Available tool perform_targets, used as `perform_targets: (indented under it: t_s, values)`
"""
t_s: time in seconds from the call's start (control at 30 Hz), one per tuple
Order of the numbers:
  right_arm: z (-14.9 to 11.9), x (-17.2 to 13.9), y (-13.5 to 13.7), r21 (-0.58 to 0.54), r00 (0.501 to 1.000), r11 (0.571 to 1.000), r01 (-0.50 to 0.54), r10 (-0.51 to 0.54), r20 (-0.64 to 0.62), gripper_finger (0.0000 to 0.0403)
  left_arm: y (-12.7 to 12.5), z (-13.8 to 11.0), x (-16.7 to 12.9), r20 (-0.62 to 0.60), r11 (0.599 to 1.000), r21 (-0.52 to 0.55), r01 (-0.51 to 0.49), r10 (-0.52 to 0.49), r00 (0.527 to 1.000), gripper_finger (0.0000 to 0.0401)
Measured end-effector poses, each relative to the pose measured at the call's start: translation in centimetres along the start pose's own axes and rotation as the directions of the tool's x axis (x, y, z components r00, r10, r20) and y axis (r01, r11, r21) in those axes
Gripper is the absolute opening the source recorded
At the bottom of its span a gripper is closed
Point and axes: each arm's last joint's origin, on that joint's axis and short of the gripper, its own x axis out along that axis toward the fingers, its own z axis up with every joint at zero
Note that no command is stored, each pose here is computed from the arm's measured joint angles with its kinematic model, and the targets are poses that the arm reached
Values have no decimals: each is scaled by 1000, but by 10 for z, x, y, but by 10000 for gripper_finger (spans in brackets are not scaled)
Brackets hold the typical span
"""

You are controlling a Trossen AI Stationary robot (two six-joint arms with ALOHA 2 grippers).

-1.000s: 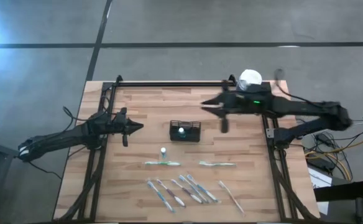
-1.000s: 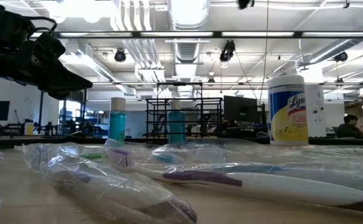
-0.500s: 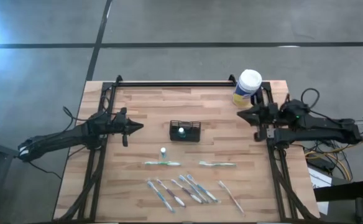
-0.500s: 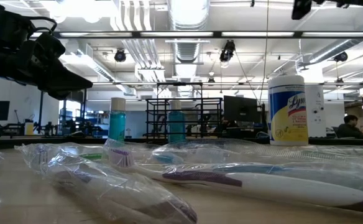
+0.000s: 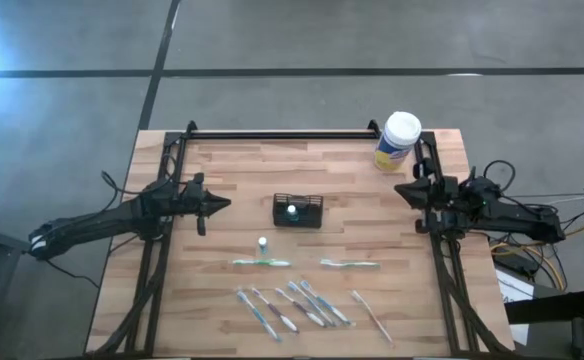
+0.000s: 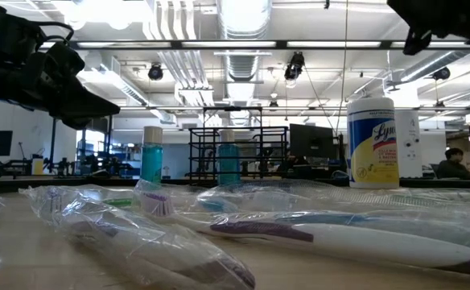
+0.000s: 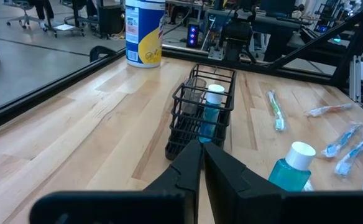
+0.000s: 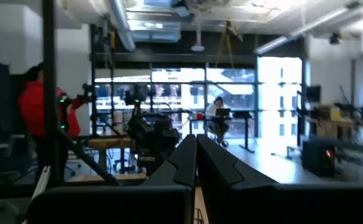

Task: Pick & Place toothbrushing station
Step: Put the mouthwash into the wire organizer

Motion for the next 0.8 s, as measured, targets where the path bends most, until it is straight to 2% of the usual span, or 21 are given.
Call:
perform_targets:
  t_s: [0.2, 0.37, 0.5, 0.6, 0.8]
  values:
    - [-13, -9, -2, 27, 991, 999, 42, -38, -127, 8, 0, -2, 1, -16, 1000, -3, -2, 2, 1000, 26]
    - [-22, -8, -2, 24, 988, 999, 32, -28, -152, 8, 1, -3, 2, -28, 1000, -2, -3, 3, 1000, 26]
    - [-41, -8, -2, 5, 983, 1000, 31, -30, -179, 8, 1, -3, 2, -33, 1000, -3, -3, 3, 999, 26]
    - [-54, -8, -3, -4, 989, 999, 34, -35, -143, 8, 1, -3, 2, -33, 1000, -2, -3, 3, 999, 26]
    - [-58, -8, -4, -17, 984, 998, 66, -68, -167, 8, 1, -3, 2, -36, 1000, 2, -3, 3, 999, 26]
